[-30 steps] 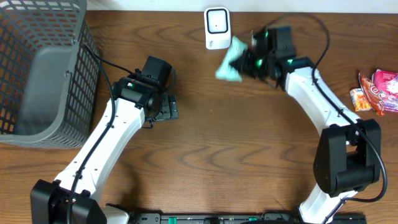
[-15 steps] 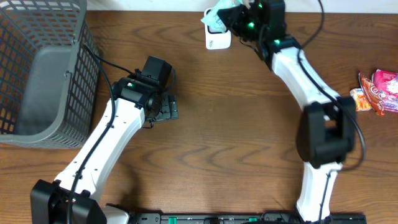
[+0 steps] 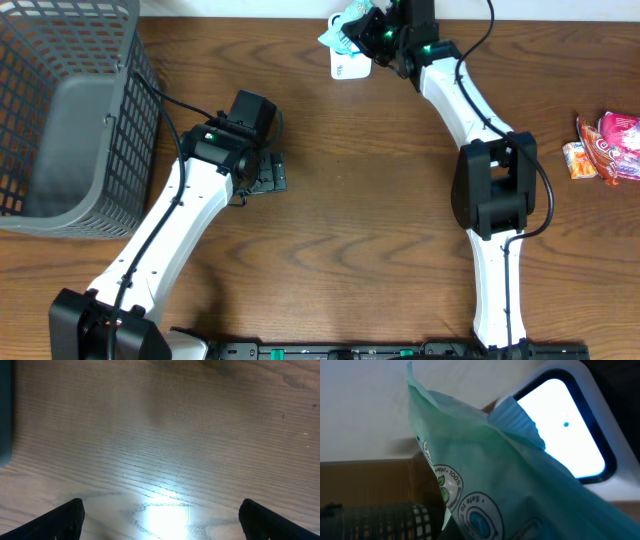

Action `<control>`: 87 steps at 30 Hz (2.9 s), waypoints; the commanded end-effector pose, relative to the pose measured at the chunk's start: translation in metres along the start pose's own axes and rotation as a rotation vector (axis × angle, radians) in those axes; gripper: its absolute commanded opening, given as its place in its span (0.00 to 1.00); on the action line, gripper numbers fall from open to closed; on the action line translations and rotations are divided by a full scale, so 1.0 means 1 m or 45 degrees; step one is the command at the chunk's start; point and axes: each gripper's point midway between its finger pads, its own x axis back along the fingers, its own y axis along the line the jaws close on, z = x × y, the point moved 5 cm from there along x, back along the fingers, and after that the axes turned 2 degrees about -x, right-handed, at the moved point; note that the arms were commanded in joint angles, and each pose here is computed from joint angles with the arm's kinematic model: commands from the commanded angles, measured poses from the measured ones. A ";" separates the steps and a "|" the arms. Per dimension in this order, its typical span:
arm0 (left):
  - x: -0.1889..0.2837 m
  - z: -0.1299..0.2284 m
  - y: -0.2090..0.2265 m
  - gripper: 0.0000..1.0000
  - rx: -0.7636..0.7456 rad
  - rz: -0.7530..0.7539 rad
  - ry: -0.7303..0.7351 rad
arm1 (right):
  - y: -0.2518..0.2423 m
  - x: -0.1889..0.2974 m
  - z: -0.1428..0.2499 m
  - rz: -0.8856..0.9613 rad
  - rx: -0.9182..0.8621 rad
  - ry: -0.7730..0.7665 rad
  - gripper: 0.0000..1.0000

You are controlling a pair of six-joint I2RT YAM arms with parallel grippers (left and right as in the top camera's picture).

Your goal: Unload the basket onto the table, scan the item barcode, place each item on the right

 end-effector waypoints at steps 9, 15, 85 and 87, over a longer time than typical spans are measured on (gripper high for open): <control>-0.002 0.000 0.003 0.98 -0.016 -0.029 0.000 | -0.051 0.141 -0.106 0.393 0.150 -0.123 0.01; -0.002 0.000 0.003 0.98 -0.016 -0.029 0.000 | -0.130 0.241 -0.128 0.842 0.183 -0.074 0.01; -0.002 0.000 0.003 0.98 -0.016 -0.029 0.000 | -0.015 0.504 0.215 0.859 0.304 -0.108 0.99; -0.002 0.000 0.003 0.98 -0.016 -0.029 0.000 | -0.015 0.504 0.215 0.859 0.305 -0.108 0.99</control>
